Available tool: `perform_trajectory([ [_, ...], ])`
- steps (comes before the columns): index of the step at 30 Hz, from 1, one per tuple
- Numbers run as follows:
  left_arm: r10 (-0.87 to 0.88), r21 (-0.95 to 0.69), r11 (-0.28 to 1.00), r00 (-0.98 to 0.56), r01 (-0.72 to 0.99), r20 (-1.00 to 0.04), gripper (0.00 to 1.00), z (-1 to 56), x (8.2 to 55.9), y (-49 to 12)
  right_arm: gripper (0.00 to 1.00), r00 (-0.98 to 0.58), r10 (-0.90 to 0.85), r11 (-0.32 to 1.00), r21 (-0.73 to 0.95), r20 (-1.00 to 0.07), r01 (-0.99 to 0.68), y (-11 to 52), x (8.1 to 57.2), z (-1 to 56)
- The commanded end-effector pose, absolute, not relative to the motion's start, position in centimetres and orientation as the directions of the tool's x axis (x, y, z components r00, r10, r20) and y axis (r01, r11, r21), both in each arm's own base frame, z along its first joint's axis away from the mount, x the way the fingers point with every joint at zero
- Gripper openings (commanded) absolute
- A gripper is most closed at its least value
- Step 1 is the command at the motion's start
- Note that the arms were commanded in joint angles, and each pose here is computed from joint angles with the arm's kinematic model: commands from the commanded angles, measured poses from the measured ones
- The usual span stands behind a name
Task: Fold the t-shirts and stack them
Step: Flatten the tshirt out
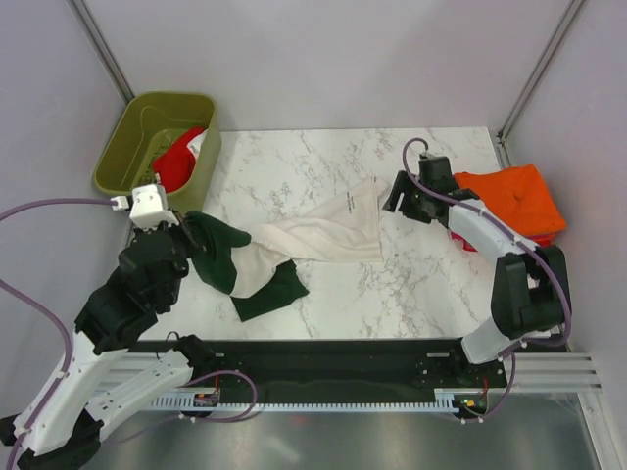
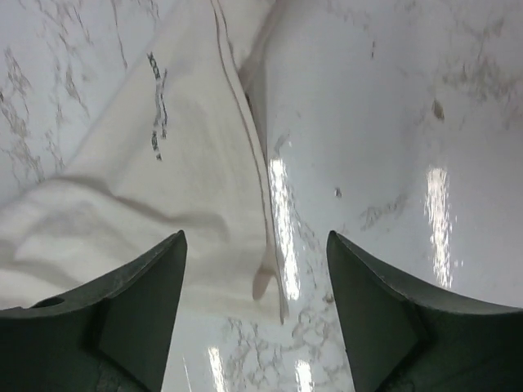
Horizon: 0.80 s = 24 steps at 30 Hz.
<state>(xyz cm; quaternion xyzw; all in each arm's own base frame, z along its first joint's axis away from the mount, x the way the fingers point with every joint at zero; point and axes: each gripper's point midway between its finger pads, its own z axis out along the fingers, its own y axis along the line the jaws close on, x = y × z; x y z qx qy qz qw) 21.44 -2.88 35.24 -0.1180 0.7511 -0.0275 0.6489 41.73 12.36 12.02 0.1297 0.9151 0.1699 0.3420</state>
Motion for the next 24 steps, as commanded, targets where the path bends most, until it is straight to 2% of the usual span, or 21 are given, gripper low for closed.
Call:
perform_trajectory([
  [1, -0.197, -0.186, 0.977, -0.106, -0.101, -0.975, 0.02, 35.5, 22.1, -3.7, 0.76, -0.697, 0.321, 0.908, 0.418, -0.641, 0.033, 12.6, 38.8, 14.8],
  [4, -0.192, -0.182, 0.979, -0.115, -0.095, -0.975, 0.02, 34.8, 22.0, -3.8, 0.63, -0.739, 0.31, 0.889, 0.458, -0.598, 0.002, 13.3, 35.4, 12.6],
  [5, -0.189, -0.179, 0.979, -0.112, -0.092, -0.976, 0.02, 34.8, 21.9, -3.7, 0.54, -0.748, 0.31, 0.888, 0.459, -0.587, 0.007, 13.2, 34.2, 11.6],
  [9, -0.176, -0.168, 0.982, -0.111, -0.083, -0.978, 0.02, 34.6, 21.6, -3.6, 0.43, -0.773, 0.301, 0.887, 0.461, -0.559, 0.012, 13.3, 31.8, 9.8],
  [16, -0.179, -0.172, 0.983, -0.12, -0.068, -0.976, 0.02, 33.6, 21.4, -3.7, 0.45, -0.817, 0.254, 0.892, 0.451, -0.518, -0.008, 15.0, 29.8, 7.0],
  [24, -0.185, -0.18, 0.982, -0.11, -0.056, -0.977, 0.02, 33.7, 21.0, -3.5, 0.48, -0.838, 0.26, 0.888, 0.46, -0.479, 0.013, 16.3, 30.7, 4.6],
])
